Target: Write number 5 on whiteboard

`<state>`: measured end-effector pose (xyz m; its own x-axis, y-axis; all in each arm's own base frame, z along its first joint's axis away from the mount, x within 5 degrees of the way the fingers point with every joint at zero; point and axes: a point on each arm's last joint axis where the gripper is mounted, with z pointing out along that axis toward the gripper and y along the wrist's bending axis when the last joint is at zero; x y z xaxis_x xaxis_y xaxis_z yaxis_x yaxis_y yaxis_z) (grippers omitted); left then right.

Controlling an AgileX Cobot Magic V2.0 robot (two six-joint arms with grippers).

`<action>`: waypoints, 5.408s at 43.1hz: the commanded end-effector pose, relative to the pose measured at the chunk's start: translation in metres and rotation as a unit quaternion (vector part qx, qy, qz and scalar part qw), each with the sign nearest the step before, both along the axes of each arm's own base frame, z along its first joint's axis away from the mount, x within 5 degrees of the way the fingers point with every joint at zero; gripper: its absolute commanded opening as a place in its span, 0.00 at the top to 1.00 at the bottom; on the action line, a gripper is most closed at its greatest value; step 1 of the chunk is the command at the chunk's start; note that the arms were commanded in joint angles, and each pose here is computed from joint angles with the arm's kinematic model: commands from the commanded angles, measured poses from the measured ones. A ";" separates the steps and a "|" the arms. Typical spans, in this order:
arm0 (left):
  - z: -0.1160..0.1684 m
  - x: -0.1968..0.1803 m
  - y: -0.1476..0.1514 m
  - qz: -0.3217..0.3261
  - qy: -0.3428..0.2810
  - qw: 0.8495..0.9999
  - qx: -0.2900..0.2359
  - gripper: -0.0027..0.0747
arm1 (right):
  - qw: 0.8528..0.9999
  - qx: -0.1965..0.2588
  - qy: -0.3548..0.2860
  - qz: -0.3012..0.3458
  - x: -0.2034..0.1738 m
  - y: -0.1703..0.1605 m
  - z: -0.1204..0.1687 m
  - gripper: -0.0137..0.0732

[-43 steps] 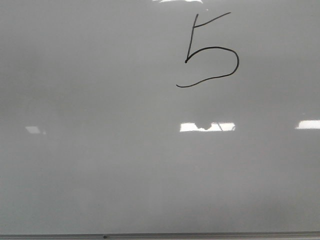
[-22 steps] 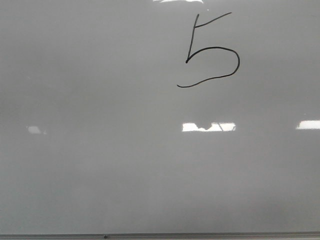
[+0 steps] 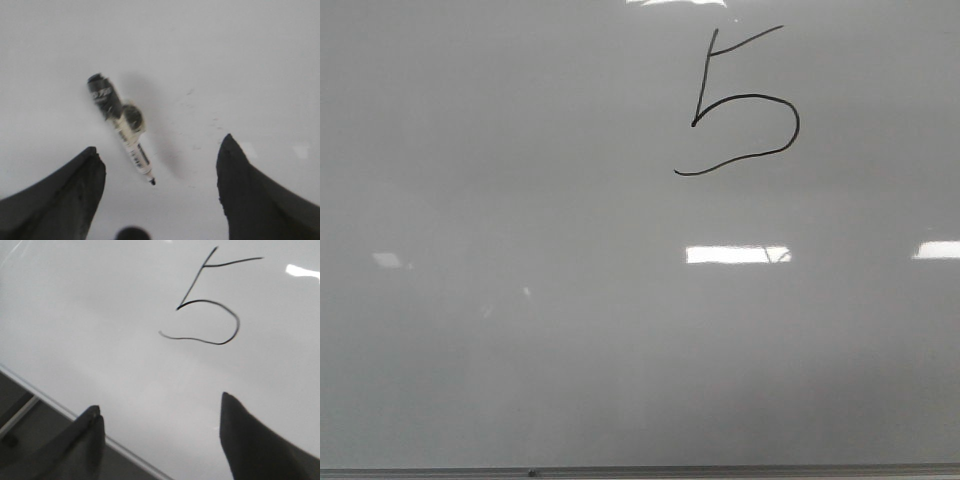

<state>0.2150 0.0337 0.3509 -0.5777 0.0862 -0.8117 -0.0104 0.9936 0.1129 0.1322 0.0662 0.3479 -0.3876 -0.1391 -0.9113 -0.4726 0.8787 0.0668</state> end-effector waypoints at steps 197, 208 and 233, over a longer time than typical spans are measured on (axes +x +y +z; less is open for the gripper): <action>-0.148 -0.160 -0.029 0.023 -0.312 0.948 -0.053 0.99 | 0.950 0.034 -0.160 -0.265 -0.078 -0.067 -0.155 0.92; -0.148 -0.160 -0.029 0.023 -0.312 0.948 -0.053 0.99 | 0.950 0.034 -0.160 -0.265 -0.078 -0.067 -0.155 0.92; -0.148 -0.160 -0.029 0.023 -0.312 0.948 -0.053 0.99 | 0.950 0.034 -0.160 -0.265 -0.078 -0.067 -0.155 0.92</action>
